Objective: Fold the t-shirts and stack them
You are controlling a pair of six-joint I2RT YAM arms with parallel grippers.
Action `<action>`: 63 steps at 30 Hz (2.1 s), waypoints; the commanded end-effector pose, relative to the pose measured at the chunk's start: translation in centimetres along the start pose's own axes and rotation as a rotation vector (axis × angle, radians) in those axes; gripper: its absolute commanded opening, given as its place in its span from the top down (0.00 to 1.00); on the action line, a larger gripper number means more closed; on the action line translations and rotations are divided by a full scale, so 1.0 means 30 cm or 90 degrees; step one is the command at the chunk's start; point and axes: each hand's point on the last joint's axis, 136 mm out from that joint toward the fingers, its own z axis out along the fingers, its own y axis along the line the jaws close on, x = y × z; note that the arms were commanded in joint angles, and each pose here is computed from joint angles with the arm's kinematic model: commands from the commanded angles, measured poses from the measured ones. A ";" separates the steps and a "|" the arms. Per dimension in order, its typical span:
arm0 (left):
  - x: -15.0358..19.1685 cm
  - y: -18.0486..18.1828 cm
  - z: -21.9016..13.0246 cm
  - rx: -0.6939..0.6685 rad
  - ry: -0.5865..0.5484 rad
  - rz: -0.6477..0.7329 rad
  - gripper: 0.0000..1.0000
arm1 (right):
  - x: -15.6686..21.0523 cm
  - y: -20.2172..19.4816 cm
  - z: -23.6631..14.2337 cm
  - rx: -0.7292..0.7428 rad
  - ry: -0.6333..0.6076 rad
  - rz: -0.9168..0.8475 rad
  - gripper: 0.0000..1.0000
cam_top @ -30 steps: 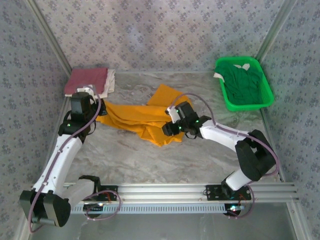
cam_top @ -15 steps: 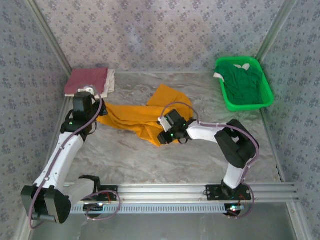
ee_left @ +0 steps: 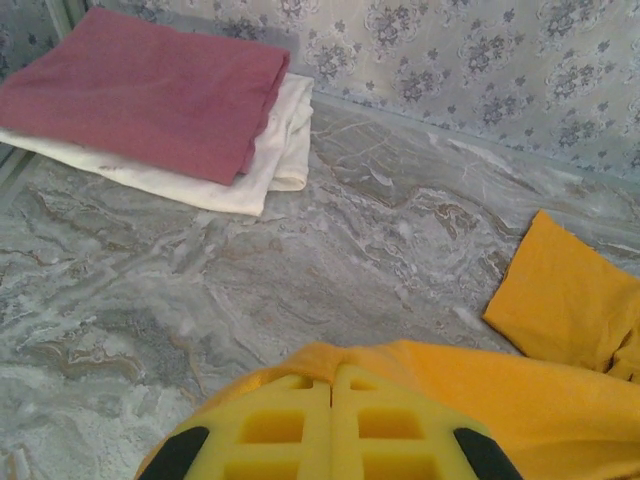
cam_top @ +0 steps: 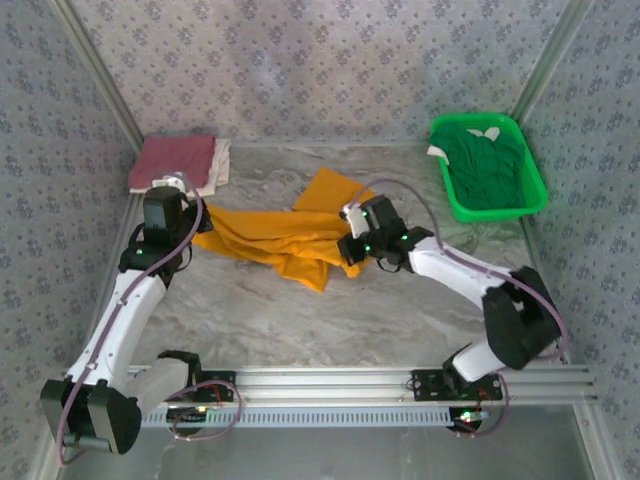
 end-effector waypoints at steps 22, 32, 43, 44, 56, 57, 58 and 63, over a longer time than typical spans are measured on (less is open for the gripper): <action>-0.413 -0.260 -0.692 0.281 -0.266 0.116 1.00 | -0.408 0.097 -1.079 0.210 -0.396 -0.118 1.00; -0.652 -0.335 -0.926 0.317 -0.388 0.154 1.00 | -0.559 0.130 -1.310 0.273 -0.478 -0.146 1.00; -0.568 -0.342 -0.114 0.220 -0.179 0.213 1.00 | -0.770 -0.337 -0.800 0.295 -0.348 0.000 1.00; -0.524 -0.327 -0.006 0.211 -0.154 0.220 1.00 | -0.778 -0.404 -0.719 0.290 -0.332 0.012 0.90; -0.365 -0.191 0.217 0.135 -0.089 0.159 0.59 | -0.900 -0.484 -0.540 0.187 -0.298 0.044 0.37; -0.309 -0.184 0.194 0.139 -0.074 0.142 0.59 | -0.851 -0.467 -0.535 0.180 -0.302 0.060 0.38; -0.252 -0.177 0.184 0.140 -0.057 0.126 0.57 | -0.802 -0.456 -0.521 0.177 -0.303 0.075 0.38; 0.094 -0.161 0.239 0.148 0.087 0.074 0.57 | -0.520 -0.450 -0.295 0.161 -0.196 0.133 0.45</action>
